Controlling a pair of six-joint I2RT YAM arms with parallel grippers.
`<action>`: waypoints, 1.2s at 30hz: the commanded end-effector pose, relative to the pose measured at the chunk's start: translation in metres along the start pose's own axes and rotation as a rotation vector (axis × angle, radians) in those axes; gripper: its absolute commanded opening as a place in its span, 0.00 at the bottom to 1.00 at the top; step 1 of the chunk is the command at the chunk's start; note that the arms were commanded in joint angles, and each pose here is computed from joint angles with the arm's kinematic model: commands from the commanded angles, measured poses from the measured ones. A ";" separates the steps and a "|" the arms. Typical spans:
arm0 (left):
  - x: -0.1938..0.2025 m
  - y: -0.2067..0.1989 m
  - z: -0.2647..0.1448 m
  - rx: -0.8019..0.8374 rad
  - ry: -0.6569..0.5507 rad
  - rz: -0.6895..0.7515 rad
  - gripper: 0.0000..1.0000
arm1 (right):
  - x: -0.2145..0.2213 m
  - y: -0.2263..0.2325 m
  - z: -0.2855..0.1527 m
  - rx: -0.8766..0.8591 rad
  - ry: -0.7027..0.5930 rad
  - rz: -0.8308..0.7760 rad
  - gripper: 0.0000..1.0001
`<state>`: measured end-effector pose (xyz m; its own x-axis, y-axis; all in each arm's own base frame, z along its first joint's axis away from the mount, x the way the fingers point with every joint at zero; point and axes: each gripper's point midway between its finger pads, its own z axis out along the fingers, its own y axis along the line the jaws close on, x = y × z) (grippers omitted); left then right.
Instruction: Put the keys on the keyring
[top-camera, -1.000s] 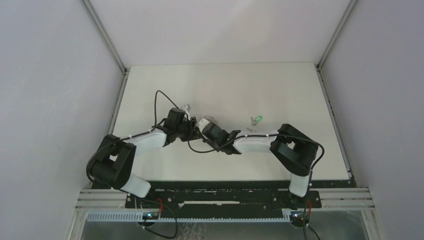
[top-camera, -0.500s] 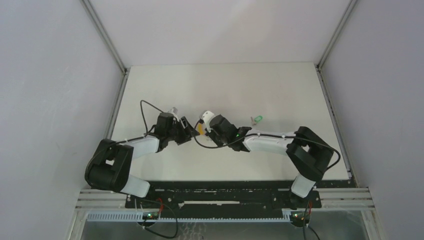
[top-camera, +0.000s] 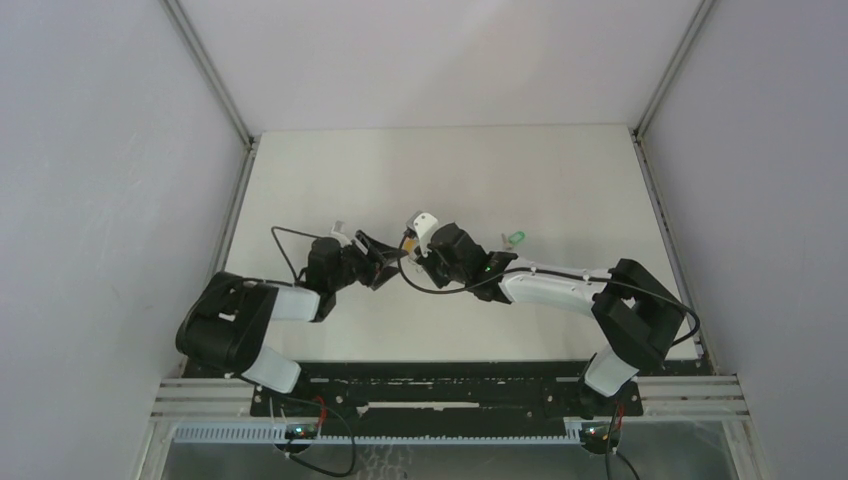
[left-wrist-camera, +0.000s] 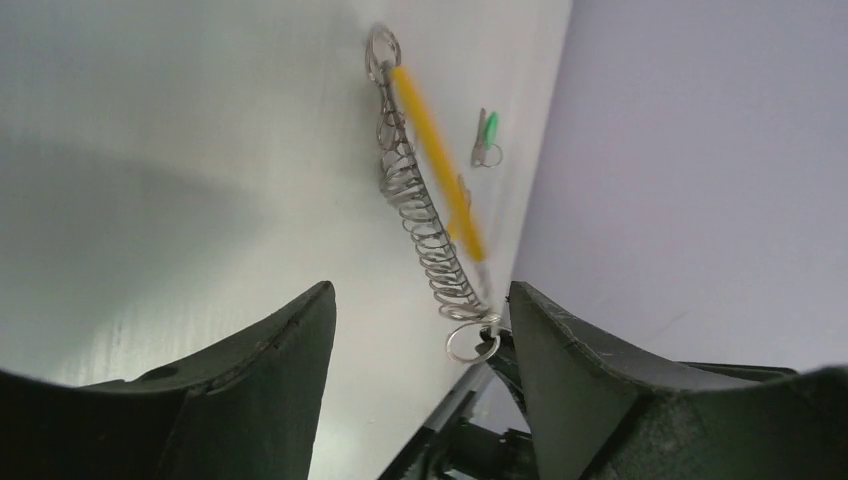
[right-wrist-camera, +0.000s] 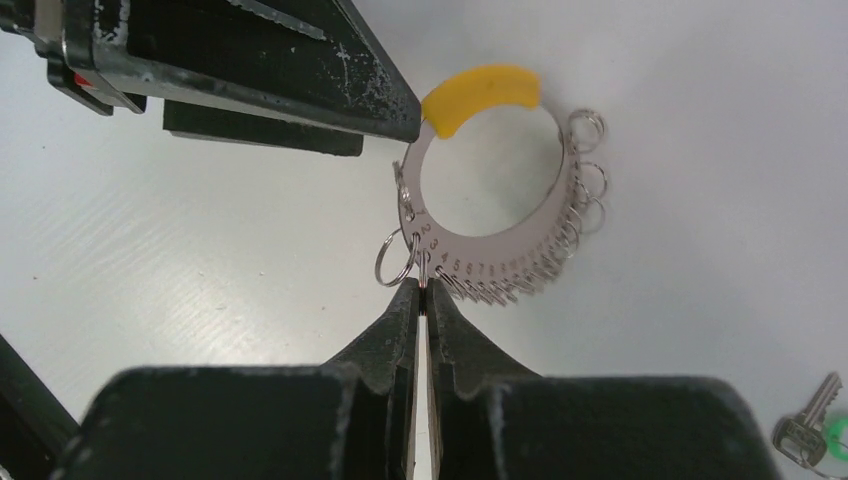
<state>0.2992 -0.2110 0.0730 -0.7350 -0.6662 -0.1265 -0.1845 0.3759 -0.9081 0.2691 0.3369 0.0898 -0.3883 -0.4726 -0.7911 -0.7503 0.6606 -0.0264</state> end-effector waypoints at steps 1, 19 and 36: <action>-0.006 -0.031 -0.005 0.164 -0.036 -0.112 0.70 | -0.012 0.009 -0.001 -0.019 -0.049 0.010 0.00; -0.020 -0.025 0.028 0.138 -0.031 -0.114 0.61 | -0.012 0.020 -0.006 -0.055 -0.065 -0.010 0.00; -0.028 -0.045 0.048 0.179 -0.022 -0.002 0.01 | -0.011 0.021 -0.012 -0.067 -0.082 -0.010 0.00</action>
<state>0.3507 -0.2340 0.0724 -0.7050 -0.7087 -0.0263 -0.2015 0.2357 -0.9507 0.2499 0.3378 0.0784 -0.3818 -0.4939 -0.7813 -0.7814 0.6239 -0.0125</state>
